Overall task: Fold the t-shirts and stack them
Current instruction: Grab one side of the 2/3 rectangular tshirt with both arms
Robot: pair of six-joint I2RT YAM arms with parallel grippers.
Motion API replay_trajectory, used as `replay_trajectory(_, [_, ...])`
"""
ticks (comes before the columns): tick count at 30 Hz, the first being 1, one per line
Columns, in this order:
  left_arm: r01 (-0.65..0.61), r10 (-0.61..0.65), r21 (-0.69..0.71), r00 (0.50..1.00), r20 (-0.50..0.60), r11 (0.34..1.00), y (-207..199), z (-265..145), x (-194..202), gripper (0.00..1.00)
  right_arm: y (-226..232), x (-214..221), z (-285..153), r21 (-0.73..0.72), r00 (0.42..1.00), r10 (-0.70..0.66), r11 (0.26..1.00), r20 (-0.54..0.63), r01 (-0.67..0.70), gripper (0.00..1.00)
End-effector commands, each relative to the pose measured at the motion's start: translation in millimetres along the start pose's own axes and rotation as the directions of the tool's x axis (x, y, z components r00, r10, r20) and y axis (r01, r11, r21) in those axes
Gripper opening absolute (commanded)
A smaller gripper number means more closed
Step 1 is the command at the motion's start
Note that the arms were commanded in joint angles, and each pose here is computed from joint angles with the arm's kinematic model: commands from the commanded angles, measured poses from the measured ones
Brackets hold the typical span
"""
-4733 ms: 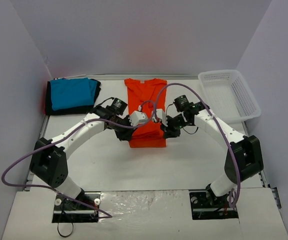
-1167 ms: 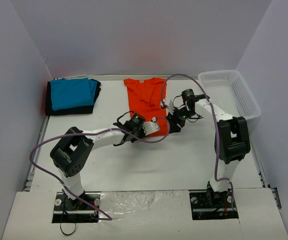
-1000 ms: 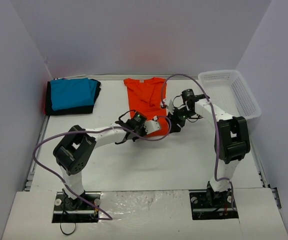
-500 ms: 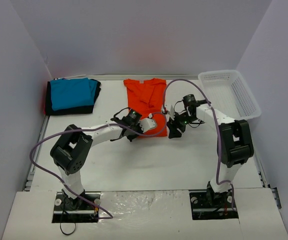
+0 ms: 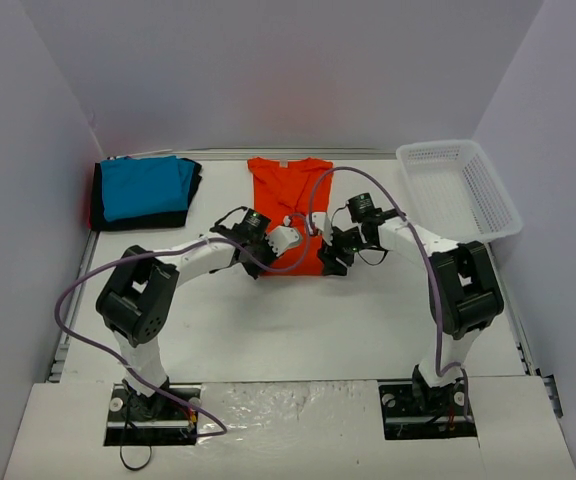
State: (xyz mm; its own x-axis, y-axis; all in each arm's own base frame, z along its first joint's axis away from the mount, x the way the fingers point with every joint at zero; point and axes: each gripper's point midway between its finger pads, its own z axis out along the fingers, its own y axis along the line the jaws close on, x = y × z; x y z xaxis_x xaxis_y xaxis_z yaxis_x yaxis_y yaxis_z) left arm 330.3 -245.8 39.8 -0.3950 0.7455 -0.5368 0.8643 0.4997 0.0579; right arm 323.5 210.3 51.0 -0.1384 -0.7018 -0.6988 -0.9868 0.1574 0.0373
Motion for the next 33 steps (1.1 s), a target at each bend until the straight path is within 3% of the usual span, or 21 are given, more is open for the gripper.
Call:
replay_trajectory(1, [0.026,-0.027,0.034,0.998,0.049,0.999,-1.2,-5.7,-21.8,0.02,6.0,-7.2,11.1,-0.013,0.998,-0.055,0.998,-0.009,0.055,0.50])
replay_trajectory(13, [0.083,-0.086,0.073,0.996,0.034,0.994,1.6,-3.1,-14.0,0.02,11.9,-3.5,23.7,-0.071,0.999,-0.014,0.997,-0.050,0.010,0.48])
replay_trajectory(23, [0.093,-0.095,0.103,0.995,0.016,0.990,1.1,2.2,-15.5,0.02,19.3,18.1,45.0,-0.124,0.988,0.011,0.992,-0.153,-0.030,0.43])
replay_trajectory(26, [0.096,-0.098,0.104,0.995,0.017,0.990,1.8,2.5,-16.1,0.02,22.3,26.5,49.0,-0.130,0.982,0.012,0.991,-0.187,-0.036,0.37])
replay_trajectory(29, [0.095,-0.097,0.112,0.995,0.011,0.989,0.5,3.5,-15.1,0.02,23.6,32.0,50.5,-0.125,0.977,0.008,0.992,-0.213,-0.035,0.19])
replay_trajectory(33, [0.094,-0.096,0.116,0.995,0.010,0.989,0.4,1.0,-14.7,0.02,28.5,34.5,48.9,-0.128,0.974,0.015,0.991,-0.226,-0.045,0.05])
